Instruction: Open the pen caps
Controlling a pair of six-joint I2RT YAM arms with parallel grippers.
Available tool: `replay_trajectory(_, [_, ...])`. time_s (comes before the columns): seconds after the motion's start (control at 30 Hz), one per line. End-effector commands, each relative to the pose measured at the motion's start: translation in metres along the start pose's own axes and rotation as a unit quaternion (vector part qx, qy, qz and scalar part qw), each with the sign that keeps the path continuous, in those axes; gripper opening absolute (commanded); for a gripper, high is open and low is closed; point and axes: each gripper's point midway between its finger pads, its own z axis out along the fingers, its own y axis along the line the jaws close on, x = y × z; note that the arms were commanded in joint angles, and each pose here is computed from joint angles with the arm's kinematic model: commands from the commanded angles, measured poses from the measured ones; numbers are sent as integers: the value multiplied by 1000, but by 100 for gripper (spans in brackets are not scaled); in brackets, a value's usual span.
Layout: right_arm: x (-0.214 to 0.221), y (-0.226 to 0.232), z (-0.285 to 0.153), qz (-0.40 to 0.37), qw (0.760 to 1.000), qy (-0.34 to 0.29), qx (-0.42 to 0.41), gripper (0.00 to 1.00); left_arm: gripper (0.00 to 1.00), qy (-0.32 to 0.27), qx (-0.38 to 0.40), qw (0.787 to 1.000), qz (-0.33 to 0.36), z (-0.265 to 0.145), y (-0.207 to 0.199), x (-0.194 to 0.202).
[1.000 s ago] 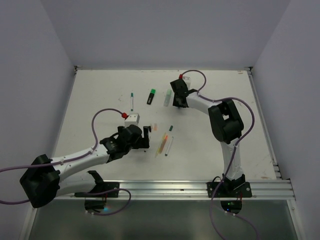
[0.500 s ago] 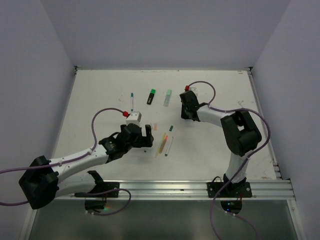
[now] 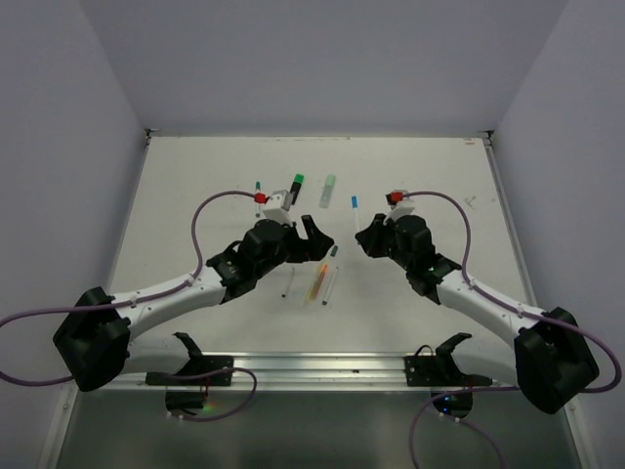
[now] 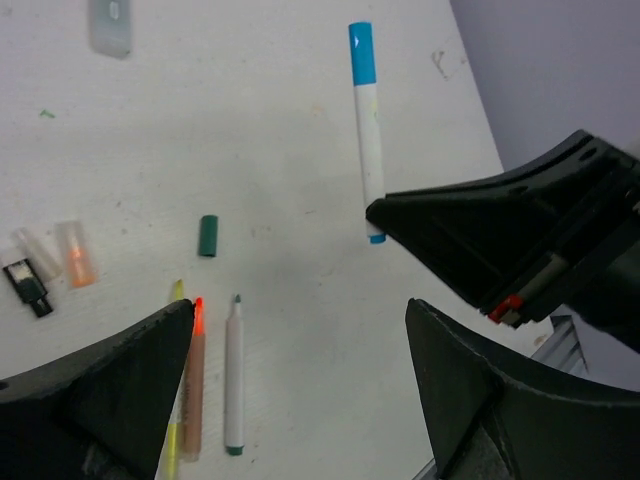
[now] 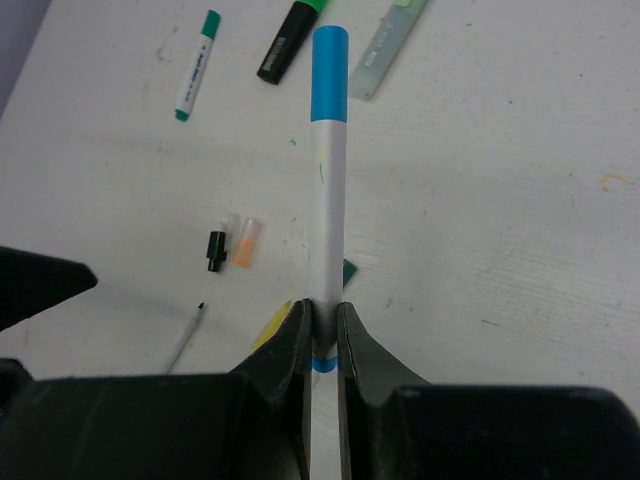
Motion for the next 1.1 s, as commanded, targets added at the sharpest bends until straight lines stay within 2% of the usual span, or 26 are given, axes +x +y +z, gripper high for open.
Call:
replay_trajectory(0.0, [-19,32,-13,12,995,-53,-82,0,89,-42,78,995,-36,12,-49,-35])
replay_trajectory(0.3, [-13,51,-25,14,989,-66,-134,0,71,-34,97,993,-60,49,-66,-30])
replay_trajectory(0.53, [-10,54,-25,14,987,-65,-144,0,60,-44,87,993,-60,68,-68,-28])
replay_trajectory(0.67, [-7,54,-25,14,987,-64,-145,0,50,-48,86,993,-61,75,-67,-29])
replay_trajectory(0.77, [-7,54,-26,15,987,-66,-146,0,38,-44,92,993,-64,78,-68,-24])
replay_trajectory(0.8, [-7,54,-26,15,987,-66,-146,0,37,-42,92,993,-63,80,-67,-22])
replay_trajectory(0.97, [-6,56,-25,15,986,-62,-151,0,13,-43,101,992,-59,76,-67,-18])
replay_trajectory(1.0, [-6,57,-26,17,986,-62,-154,3,10,-44,102,992,-56,74,-67,-19])
replay_trajectory(1.03, [-6,59,-27,17,985,-60,-158,8,2,-45,101,993,-46,73,-66,-19])
replay_trajectory(1.07, [-7,60,-27,17,985,-61,-160,19,0,-41,94,994,-38,72,-60,-15])
